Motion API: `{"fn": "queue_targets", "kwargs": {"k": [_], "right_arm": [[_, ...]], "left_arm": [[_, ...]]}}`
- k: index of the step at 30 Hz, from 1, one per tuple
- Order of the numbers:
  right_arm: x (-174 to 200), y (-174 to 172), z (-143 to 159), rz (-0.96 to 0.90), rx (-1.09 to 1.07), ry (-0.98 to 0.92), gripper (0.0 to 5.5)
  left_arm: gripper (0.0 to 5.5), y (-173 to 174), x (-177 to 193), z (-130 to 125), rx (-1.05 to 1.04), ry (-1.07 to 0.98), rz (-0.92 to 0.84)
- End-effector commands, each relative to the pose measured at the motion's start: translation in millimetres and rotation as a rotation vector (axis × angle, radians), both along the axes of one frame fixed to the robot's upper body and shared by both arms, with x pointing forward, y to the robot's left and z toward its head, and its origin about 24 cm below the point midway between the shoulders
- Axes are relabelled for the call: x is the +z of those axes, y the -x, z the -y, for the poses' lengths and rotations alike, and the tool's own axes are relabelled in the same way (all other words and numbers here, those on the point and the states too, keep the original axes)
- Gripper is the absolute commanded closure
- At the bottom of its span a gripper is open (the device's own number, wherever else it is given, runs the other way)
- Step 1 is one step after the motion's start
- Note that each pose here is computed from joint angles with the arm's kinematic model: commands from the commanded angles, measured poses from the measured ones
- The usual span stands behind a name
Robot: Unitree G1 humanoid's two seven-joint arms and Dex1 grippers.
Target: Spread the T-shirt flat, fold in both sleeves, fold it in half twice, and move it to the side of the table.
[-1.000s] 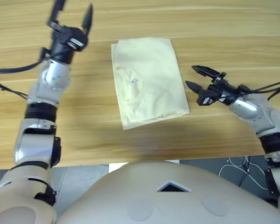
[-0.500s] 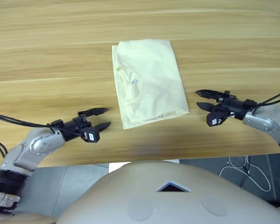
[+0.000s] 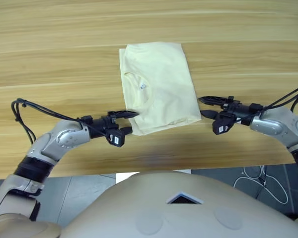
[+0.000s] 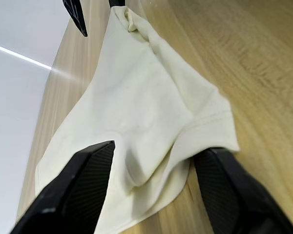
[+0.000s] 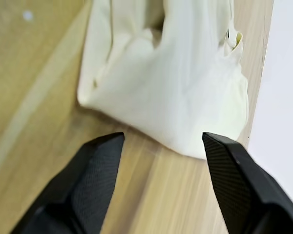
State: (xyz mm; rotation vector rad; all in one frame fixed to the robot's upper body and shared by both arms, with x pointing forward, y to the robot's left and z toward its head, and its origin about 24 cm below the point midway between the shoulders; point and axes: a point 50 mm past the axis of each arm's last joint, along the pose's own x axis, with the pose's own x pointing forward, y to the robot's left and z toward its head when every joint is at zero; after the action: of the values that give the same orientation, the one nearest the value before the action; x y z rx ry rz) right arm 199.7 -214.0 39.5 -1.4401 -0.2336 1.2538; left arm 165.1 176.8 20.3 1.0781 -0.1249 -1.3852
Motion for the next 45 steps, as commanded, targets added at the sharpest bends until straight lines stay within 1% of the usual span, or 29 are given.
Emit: {"fn": "queue_targets", "kwargs": {"k": [1,6,12,13,19,21,27,28,32,36,39,43,45], "right_arm": [[-5.1,11.2,-1.5,-0.061,0.025,0.014,2.52],[-5.5,10.8,-4.6,-0.073,0.035,0.004,2.52],[-7.5,11.1,-6.0,-0.089,0.043,0.001,2.52],[-8.3,10.4,-5.6,-0.089,0.039,0.003,2.52],[-9.0,6.3,-3.3,-0.084,0.024,-0.005,3.65],[-9.5,6.1,-3.6,-0.086,0.025,-0.008,3.95],[-11.7,7.8,-7.2,-0.099,0.038,-0.026,5.22],[-12.0,8.1,-8.1,-0.101,0.041,-0.030,5.31],[-12.5,8.6,-12.4,-0.104,0.053,-0.053,5.37],[-6.2,9.5,-18.7,-0.086,0.037,-0.149,5.38],[2.4,13.2,-19.3,-0.087,-0.019,-0.290,5.38],[6.1,26.3,-10.3,-0.110,-0.112,-0.369,5.38],[8.3,31.2,-8.1,-0.111,-0.139,-0.398,5.38]], "left_arm": [[2.57,15.5,-23.1,-7.7,-0.033,-0.135,-0.113],[2.57,17.0,-24.8,-1.7,-0.055,-0.115,-0.118],[2.57,19.7,-26.7,-2.2,-0.073,-0.106,-0.135],[2.77,19.7,-28.4,-1.9,-0.074,-0.104,-0.142],[3.95,23.6,-33.8,-0.7,-0.082,-0.094,-0.174],[4.23,23.6,-34.5,-1.1,-0.081,-0.094,-0.178],[5.06,16.2,-36.5,-1.9,-0.046,-0.079,-0.160],[5.14,16.1,-36.4,-1.8,-0.044,-0.075,-0.160],[5.47,18.0,-35.8,-5.4,-0.010,-0.051,-0.168],[5.50,13.5,-25.4,-5.8,0.068,0.119,-0.188],[5.50,11.1,-28.6,-11.6,0.101,0.168,-0.224],[5.50,25.9,-22.4,-17.1,0.170,0.289,-0.256],[5.50,28.1,-20.8,-17.1,0.208,0.319,-0.256]]}}
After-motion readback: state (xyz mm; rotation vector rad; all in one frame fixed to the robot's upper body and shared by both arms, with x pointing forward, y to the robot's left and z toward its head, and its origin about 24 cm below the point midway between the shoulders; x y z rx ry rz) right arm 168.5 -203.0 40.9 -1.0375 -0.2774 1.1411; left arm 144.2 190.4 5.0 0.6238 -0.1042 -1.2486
